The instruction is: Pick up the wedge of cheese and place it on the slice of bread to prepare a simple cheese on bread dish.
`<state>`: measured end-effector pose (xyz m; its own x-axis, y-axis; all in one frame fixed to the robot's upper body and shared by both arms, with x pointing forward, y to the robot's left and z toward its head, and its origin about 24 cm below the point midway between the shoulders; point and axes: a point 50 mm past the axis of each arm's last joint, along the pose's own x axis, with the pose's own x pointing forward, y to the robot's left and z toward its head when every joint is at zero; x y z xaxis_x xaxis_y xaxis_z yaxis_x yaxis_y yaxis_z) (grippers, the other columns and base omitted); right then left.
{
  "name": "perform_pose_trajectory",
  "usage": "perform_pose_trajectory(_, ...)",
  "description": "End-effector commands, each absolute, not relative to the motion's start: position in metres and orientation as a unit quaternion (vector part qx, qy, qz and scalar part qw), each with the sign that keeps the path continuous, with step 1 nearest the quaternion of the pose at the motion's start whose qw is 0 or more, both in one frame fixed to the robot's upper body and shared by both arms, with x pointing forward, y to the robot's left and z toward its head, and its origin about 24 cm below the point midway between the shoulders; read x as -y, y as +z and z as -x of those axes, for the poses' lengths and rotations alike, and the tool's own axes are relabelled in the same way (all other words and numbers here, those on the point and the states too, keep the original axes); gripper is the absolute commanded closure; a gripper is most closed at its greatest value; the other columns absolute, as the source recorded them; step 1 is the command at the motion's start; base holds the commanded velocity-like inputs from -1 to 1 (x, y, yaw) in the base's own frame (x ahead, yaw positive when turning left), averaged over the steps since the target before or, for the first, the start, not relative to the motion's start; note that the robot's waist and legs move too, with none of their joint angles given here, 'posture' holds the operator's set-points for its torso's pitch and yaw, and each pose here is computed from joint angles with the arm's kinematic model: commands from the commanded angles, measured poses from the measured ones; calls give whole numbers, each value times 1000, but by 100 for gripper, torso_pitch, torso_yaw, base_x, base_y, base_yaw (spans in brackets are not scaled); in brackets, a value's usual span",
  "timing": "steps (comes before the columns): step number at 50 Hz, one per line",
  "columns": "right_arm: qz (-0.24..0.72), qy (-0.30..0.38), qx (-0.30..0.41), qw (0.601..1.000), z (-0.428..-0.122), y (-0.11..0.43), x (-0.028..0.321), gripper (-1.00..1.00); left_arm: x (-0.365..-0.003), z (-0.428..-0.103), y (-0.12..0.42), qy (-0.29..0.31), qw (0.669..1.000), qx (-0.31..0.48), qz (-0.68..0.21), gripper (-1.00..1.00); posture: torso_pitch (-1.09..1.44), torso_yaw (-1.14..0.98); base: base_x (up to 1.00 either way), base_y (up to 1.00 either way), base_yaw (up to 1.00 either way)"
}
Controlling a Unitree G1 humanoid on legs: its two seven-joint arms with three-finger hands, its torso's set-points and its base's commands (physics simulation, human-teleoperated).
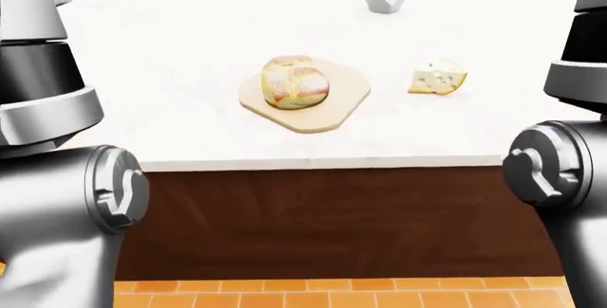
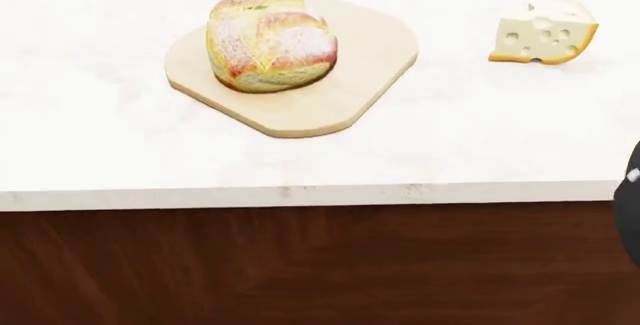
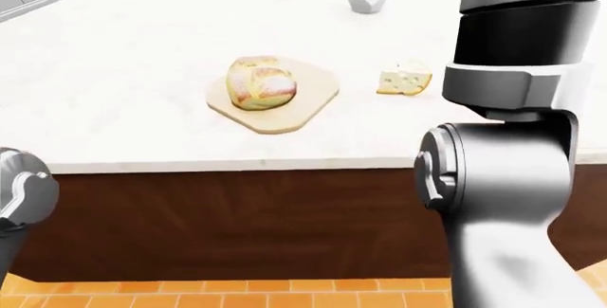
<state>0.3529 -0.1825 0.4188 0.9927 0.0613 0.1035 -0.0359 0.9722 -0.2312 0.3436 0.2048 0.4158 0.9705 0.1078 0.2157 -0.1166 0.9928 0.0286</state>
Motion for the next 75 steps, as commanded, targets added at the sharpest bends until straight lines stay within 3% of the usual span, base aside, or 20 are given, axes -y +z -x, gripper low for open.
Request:
perform_pose_trajectory(1,121,28,98,987,-343,437,178,-100,-206,-334,433,62,987,148,-19,-100,0,0,23,0,0)
perform_pose_trajectory(34,120,29,98,988,-340,437,180,-100,-204,-330,439,61,986,152,-20,-100,0,0,23,0,0)
perform_pose_trajectory(40,91,19,108,990,-338,445,185,-100,-203,-330,440,60,986,153,-21,-100,0,0,4,0,0)
perform_pose_trajectory(46,126,12,118,985,-340,446,188,-100,-203,-331,440,59,986,153,-22,-100,0,0,0,0,0)
perform_pose_trajectory(47,95,-3,163,982,-338,452,189,-100,-203,-331,440,60,986,152,-22,-100,0,0,0,0,0)
perform_pose_trajectory(56,164,31,150,974,-334,458,194,-100,-206,-330,443,63,986,154,-24,-100,0,0,0,0,0)
perform_pose_trajectory(75,417,56,121,899,-361,443,208,-100,-206,-330,442,65,986,154,-25,-100,0,0,0,0,0)
